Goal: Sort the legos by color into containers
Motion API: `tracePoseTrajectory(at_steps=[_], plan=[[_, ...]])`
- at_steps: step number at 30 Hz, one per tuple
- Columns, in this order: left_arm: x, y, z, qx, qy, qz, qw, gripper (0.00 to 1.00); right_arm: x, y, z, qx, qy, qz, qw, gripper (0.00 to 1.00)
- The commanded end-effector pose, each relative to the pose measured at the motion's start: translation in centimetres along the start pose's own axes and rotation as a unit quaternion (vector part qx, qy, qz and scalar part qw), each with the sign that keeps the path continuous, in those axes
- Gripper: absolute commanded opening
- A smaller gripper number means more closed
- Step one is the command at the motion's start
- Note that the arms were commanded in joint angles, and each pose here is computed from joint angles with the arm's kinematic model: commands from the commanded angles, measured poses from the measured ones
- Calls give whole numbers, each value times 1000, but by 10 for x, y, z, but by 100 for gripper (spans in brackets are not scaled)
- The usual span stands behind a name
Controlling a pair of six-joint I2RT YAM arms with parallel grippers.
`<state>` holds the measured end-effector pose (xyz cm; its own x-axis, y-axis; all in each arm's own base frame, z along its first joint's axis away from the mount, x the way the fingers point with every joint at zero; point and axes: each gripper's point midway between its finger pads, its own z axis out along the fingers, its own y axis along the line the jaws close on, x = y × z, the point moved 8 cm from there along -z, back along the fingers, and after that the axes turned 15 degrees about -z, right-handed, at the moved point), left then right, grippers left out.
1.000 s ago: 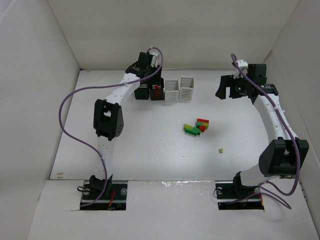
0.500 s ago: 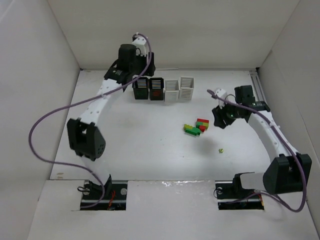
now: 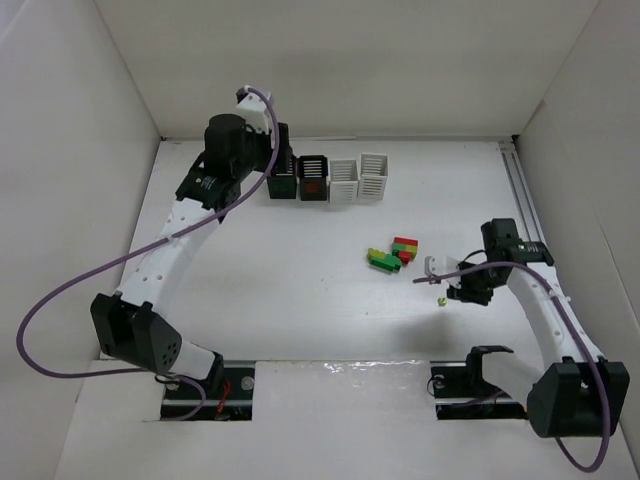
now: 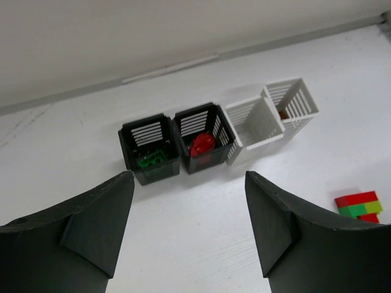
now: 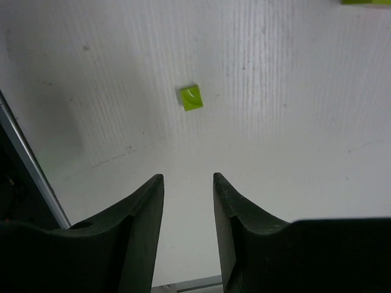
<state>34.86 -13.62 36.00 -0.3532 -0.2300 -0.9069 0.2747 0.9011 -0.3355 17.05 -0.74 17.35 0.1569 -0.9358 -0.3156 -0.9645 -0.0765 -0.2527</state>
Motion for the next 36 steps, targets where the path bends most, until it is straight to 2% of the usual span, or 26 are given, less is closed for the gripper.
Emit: tracePoseTrajectory(at_steps=[1, 5, 9, 17, 25, 36], plan=[[-3, 8, -4, -17, -9, 6, 1000, 71, -2, -1, 8, -42, -12, -104, 994, 43], [-12, 27, -12, -41, -25, -14, 999, 80, -5, -5, 22, -74, -16, -109, 991, 45], [-13, 49, -15, -64, -27, -39, 997, 83, -9, -9, 31, -85, -19, -109, 990, 46], [-9, 53, -17, -65, -23, -46, 997, 84, -19, -6, 44, -83, -27, -104, 991, 46], [-8, 55, -13, -65, -22, -46, 997, 85, -20, -4, 55, -75, -17, -91, 993, 52], [-8, 55, -6, -62, -17, -47, 997, 85, -21, -8, 71, -78, -16, -53, 995, 52]])
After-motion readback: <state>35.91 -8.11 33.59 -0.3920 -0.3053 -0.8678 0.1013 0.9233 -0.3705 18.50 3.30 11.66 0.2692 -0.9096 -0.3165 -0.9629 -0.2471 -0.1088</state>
